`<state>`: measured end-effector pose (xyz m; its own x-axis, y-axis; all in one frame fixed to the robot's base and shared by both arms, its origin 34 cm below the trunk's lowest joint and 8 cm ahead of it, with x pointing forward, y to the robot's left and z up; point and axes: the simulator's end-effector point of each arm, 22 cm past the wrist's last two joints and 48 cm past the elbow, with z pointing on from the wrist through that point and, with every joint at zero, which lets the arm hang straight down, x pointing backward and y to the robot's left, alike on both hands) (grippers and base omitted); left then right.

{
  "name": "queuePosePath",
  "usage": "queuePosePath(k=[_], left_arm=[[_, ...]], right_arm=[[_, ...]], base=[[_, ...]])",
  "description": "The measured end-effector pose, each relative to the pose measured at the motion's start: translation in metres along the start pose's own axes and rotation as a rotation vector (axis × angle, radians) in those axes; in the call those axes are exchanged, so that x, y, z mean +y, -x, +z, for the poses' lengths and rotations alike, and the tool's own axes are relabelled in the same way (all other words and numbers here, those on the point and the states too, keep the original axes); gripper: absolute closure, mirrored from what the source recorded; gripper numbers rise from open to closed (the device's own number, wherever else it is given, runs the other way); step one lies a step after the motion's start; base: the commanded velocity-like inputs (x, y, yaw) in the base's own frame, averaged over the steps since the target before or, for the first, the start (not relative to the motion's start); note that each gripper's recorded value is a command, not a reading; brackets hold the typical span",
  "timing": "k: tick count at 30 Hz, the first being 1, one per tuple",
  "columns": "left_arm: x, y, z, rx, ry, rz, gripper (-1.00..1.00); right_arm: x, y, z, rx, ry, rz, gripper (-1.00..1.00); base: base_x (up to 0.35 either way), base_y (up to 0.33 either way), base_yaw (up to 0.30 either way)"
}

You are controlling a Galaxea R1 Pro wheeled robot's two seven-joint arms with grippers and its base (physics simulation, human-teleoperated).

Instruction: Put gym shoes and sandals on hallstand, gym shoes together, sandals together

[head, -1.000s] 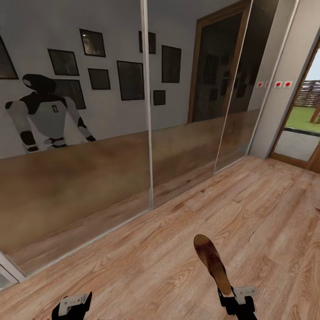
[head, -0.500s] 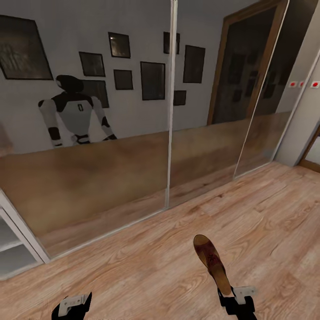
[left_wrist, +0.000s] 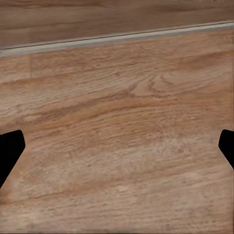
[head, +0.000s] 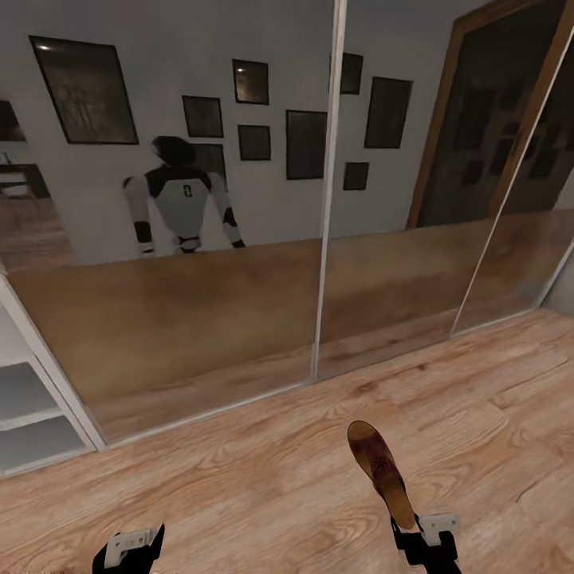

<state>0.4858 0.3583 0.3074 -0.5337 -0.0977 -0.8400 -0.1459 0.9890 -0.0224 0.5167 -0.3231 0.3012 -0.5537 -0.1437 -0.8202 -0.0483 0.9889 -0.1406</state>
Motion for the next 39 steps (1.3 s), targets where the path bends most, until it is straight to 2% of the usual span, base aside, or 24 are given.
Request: queuePosePath(k=[25,39], left_arm=[[0.0002,-0.0001,-0.0001,0.000,0.001,0.000,-1.00],[0.0012,0.0000,-0.0001,0.000,0.002,0.001,-1.00]], right_arm=[[0.0000,0.0000,0.0000,0.000,0.000,0.000,1.00],[0.0002,-0.0002,0.0000,0.001,0.000,0.001,1.00]], base=[[0.094,-0.259,0.279],[0.025,-0.038,0.279]])
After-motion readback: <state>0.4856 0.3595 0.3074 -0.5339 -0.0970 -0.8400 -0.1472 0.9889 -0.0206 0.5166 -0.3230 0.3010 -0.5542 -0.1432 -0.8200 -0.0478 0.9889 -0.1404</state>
